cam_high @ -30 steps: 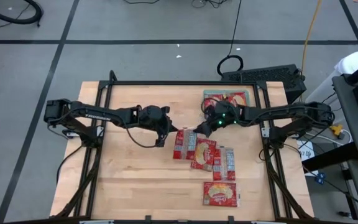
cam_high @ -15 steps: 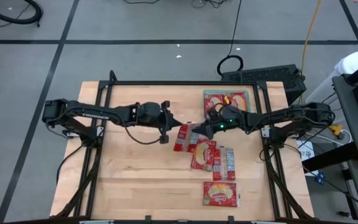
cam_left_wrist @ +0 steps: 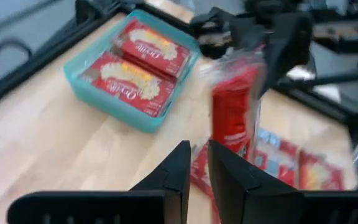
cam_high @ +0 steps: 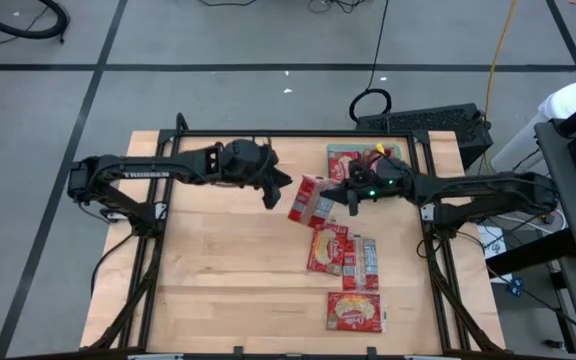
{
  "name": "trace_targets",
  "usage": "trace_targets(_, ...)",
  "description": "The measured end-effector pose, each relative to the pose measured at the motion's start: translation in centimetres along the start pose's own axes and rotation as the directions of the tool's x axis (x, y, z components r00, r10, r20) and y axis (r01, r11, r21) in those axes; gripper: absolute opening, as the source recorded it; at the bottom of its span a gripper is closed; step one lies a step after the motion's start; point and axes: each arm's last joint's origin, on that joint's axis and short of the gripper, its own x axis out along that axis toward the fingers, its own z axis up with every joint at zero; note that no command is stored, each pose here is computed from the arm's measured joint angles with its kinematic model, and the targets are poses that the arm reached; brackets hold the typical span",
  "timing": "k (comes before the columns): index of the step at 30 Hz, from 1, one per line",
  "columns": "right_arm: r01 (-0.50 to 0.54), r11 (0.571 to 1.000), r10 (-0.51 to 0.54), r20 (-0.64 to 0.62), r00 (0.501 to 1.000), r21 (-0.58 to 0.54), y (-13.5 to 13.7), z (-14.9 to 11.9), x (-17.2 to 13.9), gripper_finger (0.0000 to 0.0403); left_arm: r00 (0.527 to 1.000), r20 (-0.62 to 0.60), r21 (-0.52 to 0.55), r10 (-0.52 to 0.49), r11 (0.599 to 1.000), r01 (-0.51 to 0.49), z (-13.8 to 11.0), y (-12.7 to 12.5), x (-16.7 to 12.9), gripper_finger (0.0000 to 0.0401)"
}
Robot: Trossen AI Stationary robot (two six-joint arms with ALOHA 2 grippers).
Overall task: Sort popcorn bags into baskets
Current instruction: Put the red popcorn bag into the light blue bin
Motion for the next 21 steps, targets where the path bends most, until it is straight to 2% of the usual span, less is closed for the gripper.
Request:
trace_targets(5, 0.082, 0.973, -0.080, 0.019, 0.997, -0.214, 2.0, 2.2, -2.1, 0.0012, 1.000, 0.020, -0.177, 0.011, 0.984, -0.007, 1.6, 0.0, -0.9, 0.0055)
trace_targets(7, 0.074, 0.942, -0.065, 0.039, 0.997, -0.328, 2.8, 3.1, -2.8, 0.0012, 1.000, 0.029, -0.253, 0.008, 0.967, -0.001, 2.0, -0.1, -1.1, 0.0055)
trace_targets(9, 0.064, 0.888, -0.043, 0.055, 0.998, -0.455, 3.8, 3.9, -3.4, 0.0012, 0.999, 0.050, -0.336, 0.001, 0.942, 0.016, 2.6, -0.2, -1.4, 0.0055)
trace_targets(11, 0.057, 0.804, -0.024, 0.063, 0.998, -0.593, 4.6, 4.4, -3.8, 0.0012, 0.997, 0.075, -0.427, -0.005, 0.903, 0.037, 3.3, -0.3, -1.8, 0.0055)
trace_targets(14, 0.053, 0.652, 0.009, 0.078, 0.997, -0.756, 5.8, 5.1, -4.3, 0.0012, 0.995, 0.095, -0.568, -0.011, 0.821, 0.063, 4.0, -0.2, -2.2, 0.0055)
trace_targets(18, 0.130, 0.516, -0.039, 0.129, 0.991, -0.846, 7.1, 5.8, -4.7, 0.0012, 0.989, 0.147, -0.700, -0.029, 0.703, 0.124, 4.8, -0.3, -2.5, 0.0060)
trace_targets(21, 0.192, 0.373, -0.121, 0.158, 0.980, -0.908, 7.6, 5.8, -4.9, 0.0012, 0.967, 0.247, -0.715, -0.068, 0.661, 0.229, 5.8, -0.7, -2.6, 0.0076)
